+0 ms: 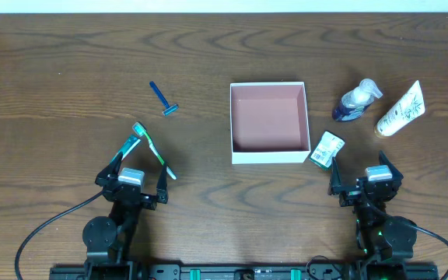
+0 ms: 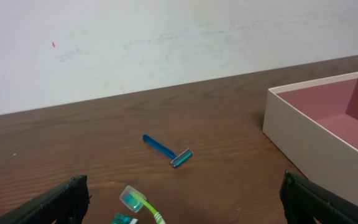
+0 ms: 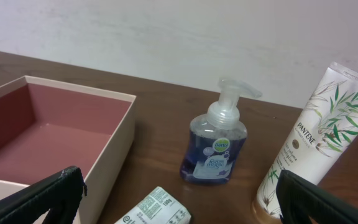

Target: Pack container

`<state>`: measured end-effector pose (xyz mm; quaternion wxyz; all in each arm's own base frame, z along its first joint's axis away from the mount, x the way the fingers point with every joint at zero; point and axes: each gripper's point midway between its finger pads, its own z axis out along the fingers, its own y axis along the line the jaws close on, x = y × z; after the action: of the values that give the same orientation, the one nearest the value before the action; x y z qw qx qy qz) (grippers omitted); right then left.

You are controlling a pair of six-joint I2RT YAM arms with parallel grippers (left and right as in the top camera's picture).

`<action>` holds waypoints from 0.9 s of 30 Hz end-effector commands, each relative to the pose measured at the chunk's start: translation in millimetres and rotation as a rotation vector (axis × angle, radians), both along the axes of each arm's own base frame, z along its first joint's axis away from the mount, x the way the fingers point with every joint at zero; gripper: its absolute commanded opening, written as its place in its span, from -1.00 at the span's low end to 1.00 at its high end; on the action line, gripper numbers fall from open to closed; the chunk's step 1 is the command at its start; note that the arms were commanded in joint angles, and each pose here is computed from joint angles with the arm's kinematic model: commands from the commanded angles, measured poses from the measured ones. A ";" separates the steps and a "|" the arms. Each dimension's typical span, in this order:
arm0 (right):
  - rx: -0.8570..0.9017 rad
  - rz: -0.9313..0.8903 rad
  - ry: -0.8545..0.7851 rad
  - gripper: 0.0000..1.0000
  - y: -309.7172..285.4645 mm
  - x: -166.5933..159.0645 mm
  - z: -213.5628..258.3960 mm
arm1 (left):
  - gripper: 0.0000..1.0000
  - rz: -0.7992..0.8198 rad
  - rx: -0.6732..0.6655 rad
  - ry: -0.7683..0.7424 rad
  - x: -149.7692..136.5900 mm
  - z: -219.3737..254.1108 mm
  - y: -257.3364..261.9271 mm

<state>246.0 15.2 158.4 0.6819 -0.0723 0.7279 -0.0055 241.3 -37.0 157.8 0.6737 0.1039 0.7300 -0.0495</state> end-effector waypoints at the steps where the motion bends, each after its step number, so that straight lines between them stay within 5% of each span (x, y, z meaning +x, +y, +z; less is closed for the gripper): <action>1: -0.006 -0.008 -0.004 0.99 -2.1 -0.3 0.2 | 0.96 -0.003 -0.007 0.053 -0.4 -17.0 -0.3; 27: -0.009 -0.030 -0.003 0.99 -5.9 0.0 0.0 | 0.96 -0.003 -0.007 0.053 -0.4 -17.0 -0.2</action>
<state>246.2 13.9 158.1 0.6816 -0.0696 0.7284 -0.0081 241.3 -37.0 157.8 0.6737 0.1039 0.7300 -0.0495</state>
